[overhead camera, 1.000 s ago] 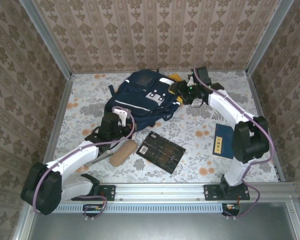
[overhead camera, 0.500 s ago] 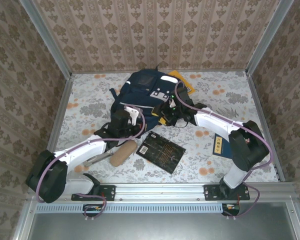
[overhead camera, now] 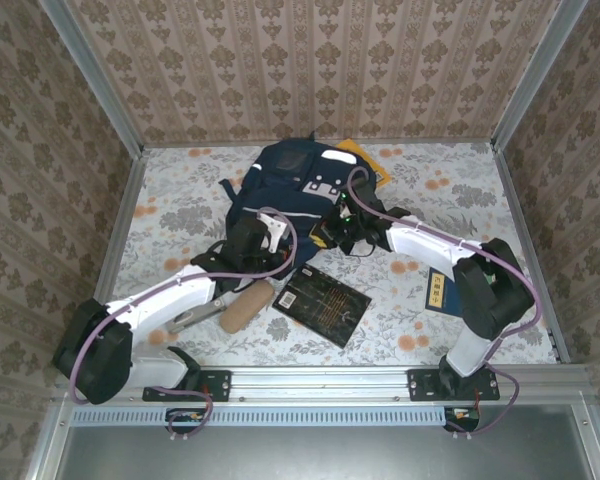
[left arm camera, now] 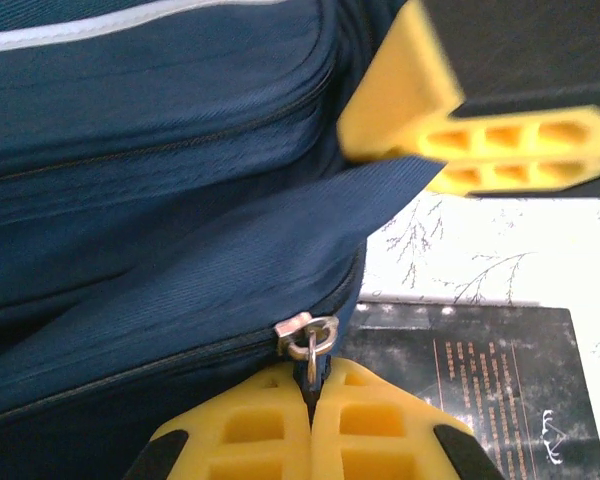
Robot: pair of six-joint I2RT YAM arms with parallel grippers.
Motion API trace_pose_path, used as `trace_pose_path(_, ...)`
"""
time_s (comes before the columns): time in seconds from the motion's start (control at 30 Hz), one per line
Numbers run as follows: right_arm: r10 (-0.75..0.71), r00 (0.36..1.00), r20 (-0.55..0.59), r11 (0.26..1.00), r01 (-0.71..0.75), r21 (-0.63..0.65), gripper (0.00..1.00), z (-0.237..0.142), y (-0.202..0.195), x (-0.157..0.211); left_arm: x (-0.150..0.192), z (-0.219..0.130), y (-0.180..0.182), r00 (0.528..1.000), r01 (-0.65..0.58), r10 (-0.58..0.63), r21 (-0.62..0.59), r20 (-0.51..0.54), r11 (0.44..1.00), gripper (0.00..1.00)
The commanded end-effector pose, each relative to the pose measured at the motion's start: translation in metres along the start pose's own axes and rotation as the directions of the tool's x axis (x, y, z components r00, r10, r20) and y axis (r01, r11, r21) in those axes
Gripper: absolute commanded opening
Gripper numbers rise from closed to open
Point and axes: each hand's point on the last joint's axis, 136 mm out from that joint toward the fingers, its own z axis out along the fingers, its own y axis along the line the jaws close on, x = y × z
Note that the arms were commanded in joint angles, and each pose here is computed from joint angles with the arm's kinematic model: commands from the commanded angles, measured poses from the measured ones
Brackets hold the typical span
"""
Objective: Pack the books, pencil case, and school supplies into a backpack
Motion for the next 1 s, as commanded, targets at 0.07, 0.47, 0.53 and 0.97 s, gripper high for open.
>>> trace_pose_path(0.07,-0.016,0.981,0.192,0.998,0.003,0.07,0.0,-0.046,-0.021,-0.05,-0.002,-0.014,0.038,0.999,0.006,-0.012,-0.117,-0.053,0.993,0.0)
trace_pose_path(0.47,-0.052,0.949,0.312,0.991,0.011,0.133,0.0,-0.1,-0.047,-0.109,-0.009,-0.018,0.093,0.991,0.054,-0.073,-0.169,-0.11,0.984,0.0)
trace_pose_path(0.53,-0.073,0.947,0.312,0.989,0.027,0.148,0.0,-0.104,-0.046,-0.118,-0.02,-0.011,0.08,0.994,0.046,-0.055,-0.104,-0.09,0.993,0.0)
trace_pose_path(0.97,-0.065,0.948,0.312,0.991,0.024,0.132,0.48,-0.121,-0.037,-0.086,-0.057,0.038,-0.073,0.99,-0.117,0.135,0.266,-0.049,0.957,0.0)
